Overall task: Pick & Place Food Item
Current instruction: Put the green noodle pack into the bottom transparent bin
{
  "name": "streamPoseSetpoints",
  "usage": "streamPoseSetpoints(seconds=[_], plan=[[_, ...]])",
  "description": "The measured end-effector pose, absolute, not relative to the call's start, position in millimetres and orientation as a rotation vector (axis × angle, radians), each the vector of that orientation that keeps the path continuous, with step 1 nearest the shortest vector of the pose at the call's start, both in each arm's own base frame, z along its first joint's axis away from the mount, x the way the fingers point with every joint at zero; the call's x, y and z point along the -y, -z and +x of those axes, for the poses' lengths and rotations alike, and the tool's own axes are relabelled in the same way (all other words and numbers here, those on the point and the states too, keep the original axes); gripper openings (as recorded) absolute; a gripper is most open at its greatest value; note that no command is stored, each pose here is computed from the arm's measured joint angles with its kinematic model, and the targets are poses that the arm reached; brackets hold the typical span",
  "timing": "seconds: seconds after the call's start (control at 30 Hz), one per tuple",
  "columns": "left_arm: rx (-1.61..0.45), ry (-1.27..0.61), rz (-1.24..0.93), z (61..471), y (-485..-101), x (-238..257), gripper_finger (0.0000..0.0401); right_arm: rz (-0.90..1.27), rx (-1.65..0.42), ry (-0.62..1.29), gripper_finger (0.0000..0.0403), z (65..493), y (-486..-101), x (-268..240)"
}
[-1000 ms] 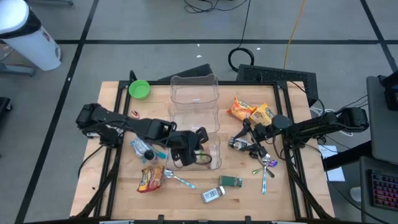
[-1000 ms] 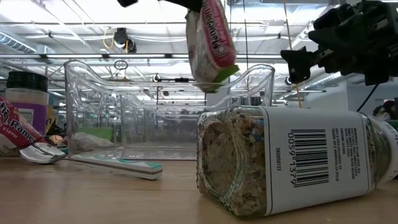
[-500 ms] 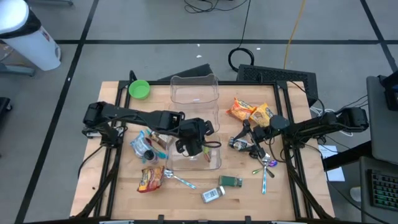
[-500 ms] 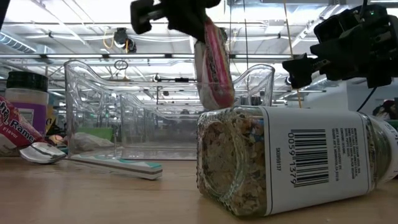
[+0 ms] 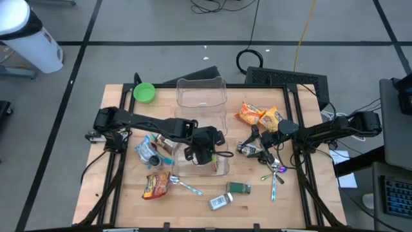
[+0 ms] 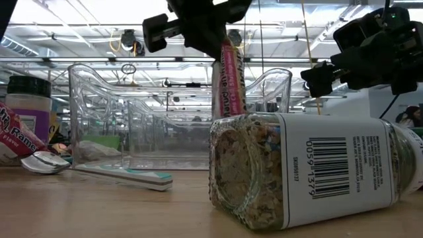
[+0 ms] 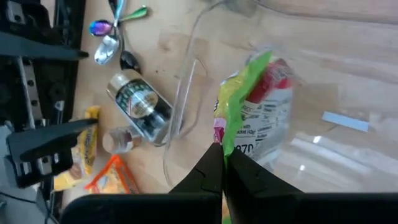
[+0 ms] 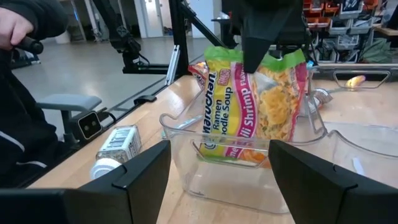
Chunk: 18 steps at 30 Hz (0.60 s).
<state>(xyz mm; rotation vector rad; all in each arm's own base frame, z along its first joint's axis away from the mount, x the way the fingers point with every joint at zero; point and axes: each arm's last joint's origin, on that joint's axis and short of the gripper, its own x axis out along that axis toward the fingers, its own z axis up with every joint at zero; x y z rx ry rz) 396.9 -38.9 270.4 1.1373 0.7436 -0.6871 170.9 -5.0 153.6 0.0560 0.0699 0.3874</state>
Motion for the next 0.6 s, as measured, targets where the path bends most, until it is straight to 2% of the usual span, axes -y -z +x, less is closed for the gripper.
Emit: streamPoseSetpoints(seconds=[0.17,0.6], plan=[[-0.691,0.692,1.1,401,-271,38,0.0003,0.046,-0.066,-0.385,0.0263,171,-154,5],[-0.707,0.664,1.067,405,-267,29,0.0003,0.005,-0.039,-0.344,0.0263,171,-156,12]])
